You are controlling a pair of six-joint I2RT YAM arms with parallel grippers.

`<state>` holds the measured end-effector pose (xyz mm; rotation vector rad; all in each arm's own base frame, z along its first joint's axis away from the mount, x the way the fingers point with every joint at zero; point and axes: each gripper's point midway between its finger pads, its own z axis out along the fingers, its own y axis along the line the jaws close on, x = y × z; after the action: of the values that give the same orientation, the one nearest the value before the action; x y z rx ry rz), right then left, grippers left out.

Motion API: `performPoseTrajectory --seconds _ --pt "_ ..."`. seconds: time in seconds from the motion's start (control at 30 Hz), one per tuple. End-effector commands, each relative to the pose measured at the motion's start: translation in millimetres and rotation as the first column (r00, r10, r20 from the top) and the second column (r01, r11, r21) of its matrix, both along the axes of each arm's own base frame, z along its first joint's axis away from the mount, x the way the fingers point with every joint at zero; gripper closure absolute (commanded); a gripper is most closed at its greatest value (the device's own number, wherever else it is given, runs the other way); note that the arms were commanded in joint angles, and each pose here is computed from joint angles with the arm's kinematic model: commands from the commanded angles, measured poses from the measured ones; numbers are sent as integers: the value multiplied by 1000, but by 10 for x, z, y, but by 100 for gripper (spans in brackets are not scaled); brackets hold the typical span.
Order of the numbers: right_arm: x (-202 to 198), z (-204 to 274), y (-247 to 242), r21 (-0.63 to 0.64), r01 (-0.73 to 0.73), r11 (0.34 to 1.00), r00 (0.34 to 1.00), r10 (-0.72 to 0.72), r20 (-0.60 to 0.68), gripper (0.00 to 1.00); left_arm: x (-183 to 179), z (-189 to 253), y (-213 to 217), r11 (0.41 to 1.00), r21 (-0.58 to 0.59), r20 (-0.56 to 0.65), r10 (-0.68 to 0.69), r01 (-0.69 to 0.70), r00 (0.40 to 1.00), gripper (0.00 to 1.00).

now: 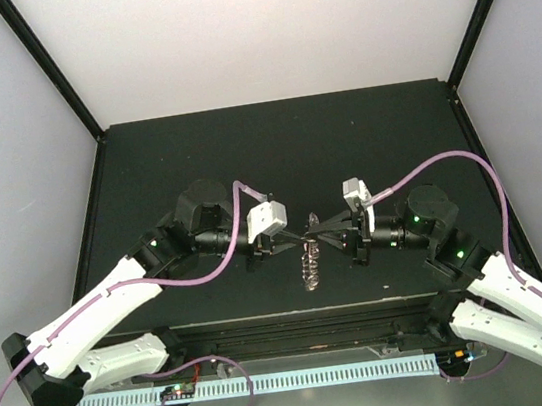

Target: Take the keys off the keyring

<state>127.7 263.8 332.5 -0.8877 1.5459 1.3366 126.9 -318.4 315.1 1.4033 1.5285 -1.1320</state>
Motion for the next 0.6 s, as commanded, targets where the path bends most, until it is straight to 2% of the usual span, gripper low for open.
performPoseTrajectory --seconds 0.0,0.27,0.57 --pt "65 487 -103 188 70 980 992 -88 90 99 3 63 -26 1000 -13 -18 5 -6 1000 99" --pt "108 648 -208 315 114 942 982 -154 105 99 73 43 -42 999 -6 -26 41 -41 999 99" --pt "146 664 -213 350 124 928 980 -169 101 99 75 25 -48 999 -3 -23 38 -38 999 98"
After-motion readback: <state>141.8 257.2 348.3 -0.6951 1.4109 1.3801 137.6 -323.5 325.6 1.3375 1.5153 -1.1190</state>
